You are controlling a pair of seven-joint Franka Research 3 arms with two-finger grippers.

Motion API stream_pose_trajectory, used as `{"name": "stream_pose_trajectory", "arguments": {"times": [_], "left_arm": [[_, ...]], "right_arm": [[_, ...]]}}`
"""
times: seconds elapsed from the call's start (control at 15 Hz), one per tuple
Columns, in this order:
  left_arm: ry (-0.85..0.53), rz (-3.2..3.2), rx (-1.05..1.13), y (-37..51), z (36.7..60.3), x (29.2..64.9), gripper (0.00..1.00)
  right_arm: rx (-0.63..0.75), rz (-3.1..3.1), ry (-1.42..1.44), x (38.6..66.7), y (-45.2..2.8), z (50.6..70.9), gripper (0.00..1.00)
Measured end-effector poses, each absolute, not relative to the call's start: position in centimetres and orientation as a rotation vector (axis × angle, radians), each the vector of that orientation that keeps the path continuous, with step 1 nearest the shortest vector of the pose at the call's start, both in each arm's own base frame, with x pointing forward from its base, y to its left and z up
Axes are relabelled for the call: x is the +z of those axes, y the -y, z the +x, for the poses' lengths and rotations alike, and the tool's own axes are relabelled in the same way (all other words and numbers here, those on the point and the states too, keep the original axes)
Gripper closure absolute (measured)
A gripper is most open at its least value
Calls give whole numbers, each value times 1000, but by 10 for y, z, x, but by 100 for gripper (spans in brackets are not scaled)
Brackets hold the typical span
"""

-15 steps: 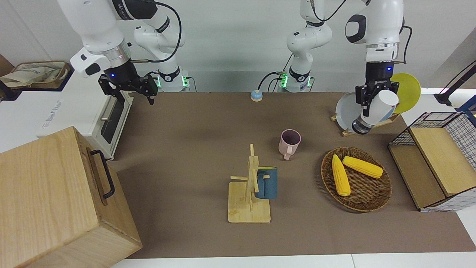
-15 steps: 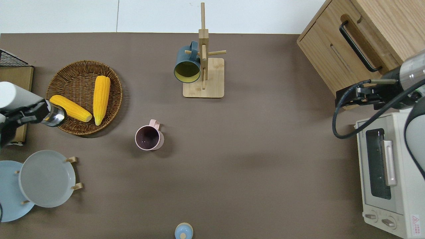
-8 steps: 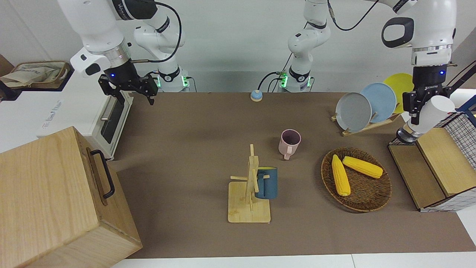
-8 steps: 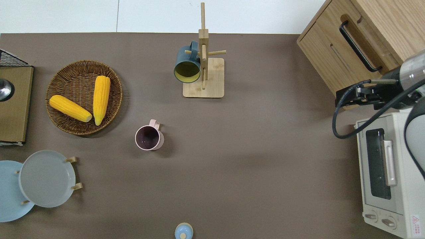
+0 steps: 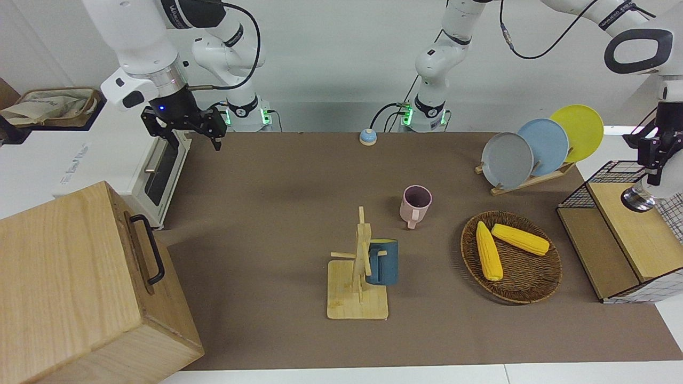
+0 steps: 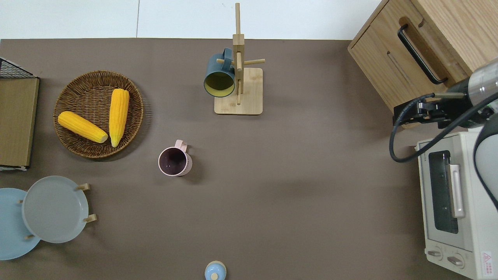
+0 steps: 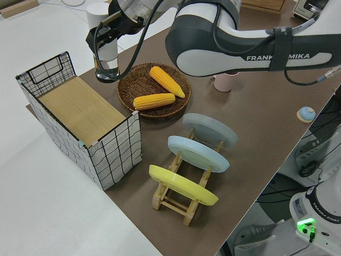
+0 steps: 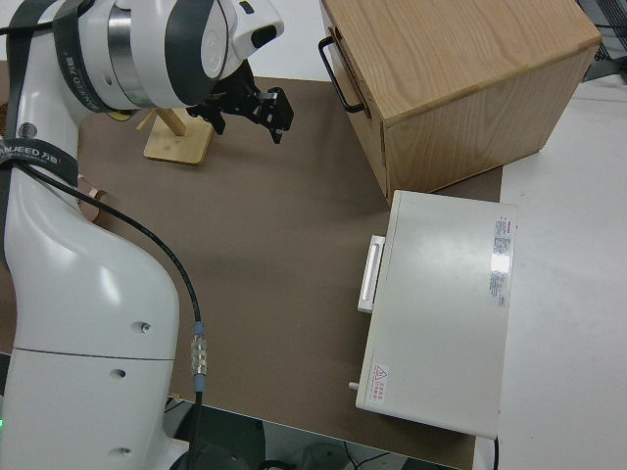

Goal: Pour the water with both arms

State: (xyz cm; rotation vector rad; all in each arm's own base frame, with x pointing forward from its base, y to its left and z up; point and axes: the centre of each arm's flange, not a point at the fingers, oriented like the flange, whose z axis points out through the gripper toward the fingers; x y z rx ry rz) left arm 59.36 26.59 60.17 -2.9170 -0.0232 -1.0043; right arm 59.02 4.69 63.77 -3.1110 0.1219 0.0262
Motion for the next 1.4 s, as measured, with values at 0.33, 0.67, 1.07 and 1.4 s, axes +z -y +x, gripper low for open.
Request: {"name": "stream_pose_trajectory", "arguments": {"times": [0.33,0.67,1.07,1.4], "left_arm": [[-101,-2960,-1088,-326,591,561,36],[-137,-2975,-1175,-368,590,516,36],[-101,-2974,-1204,-380,595,505,36],[-93,-2973,-1209,-383,597,498,36]], "right_arm": [[26,-3111,-122,638,-47,590,0],[26,-3111,-122,638,-47,590,0],[26,-3111,-122,638,-47,590,0],[26,-3111,-122,638,-47,590,0]]}}
